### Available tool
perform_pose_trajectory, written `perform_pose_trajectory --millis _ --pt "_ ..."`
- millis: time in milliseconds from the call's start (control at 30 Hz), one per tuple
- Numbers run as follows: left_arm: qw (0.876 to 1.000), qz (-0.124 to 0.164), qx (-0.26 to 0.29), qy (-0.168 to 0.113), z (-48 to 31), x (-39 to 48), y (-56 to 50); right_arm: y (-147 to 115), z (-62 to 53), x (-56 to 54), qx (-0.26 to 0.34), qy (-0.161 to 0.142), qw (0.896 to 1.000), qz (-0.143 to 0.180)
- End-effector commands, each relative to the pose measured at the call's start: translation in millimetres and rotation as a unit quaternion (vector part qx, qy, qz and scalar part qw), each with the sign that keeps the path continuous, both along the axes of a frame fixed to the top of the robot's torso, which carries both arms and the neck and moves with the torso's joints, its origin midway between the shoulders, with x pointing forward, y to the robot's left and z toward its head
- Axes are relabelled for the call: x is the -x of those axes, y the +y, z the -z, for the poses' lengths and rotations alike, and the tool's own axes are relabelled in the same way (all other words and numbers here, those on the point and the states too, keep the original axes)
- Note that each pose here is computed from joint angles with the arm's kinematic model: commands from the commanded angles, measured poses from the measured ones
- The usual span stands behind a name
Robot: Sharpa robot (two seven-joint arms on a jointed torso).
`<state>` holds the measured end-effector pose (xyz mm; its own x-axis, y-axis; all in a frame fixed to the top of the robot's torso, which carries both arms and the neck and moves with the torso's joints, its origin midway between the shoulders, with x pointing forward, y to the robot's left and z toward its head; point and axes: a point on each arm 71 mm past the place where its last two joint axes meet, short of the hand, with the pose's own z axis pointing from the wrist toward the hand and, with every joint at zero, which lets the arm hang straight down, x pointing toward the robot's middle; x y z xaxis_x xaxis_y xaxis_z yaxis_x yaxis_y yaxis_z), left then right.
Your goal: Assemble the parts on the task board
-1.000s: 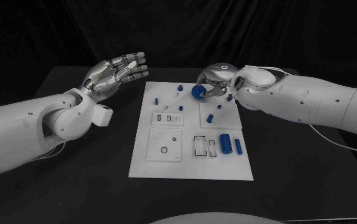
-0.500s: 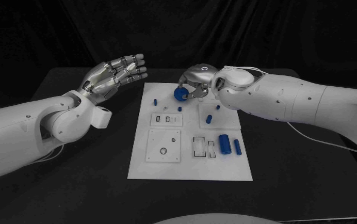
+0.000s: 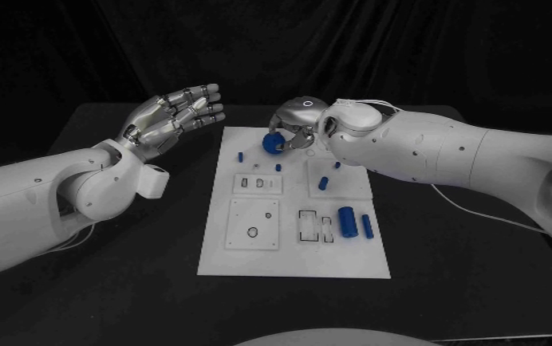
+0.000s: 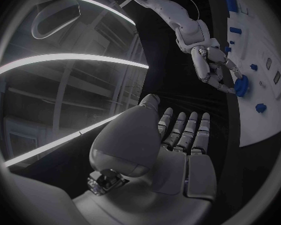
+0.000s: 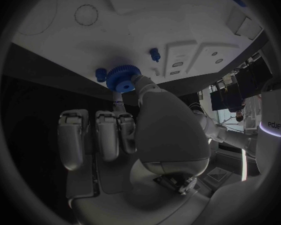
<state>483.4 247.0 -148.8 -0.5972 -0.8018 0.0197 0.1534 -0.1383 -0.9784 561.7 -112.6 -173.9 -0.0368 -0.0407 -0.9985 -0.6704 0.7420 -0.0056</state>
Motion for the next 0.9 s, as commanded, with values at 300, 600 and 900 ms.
perform_pose_trajectory --millis 300,600,900 --pt "1.0 0.006 0.003 0.001 -0.8 -0.7 -3.0 1.4 7.0 -2.8 0.026 0.028 0.999 0.004" --pt "1.0 0.008 0.004 0.001 -0.8 -0.8 -3.8 -1.5 8.3 -3.2 0.03 0.033 0.999 0.004" --pt "1.0 0.009 0.004 0.001 -0.6 -1.1 -4.3 -5.4 9.2 -3.3 0.032 0.036 0.999 0.005"
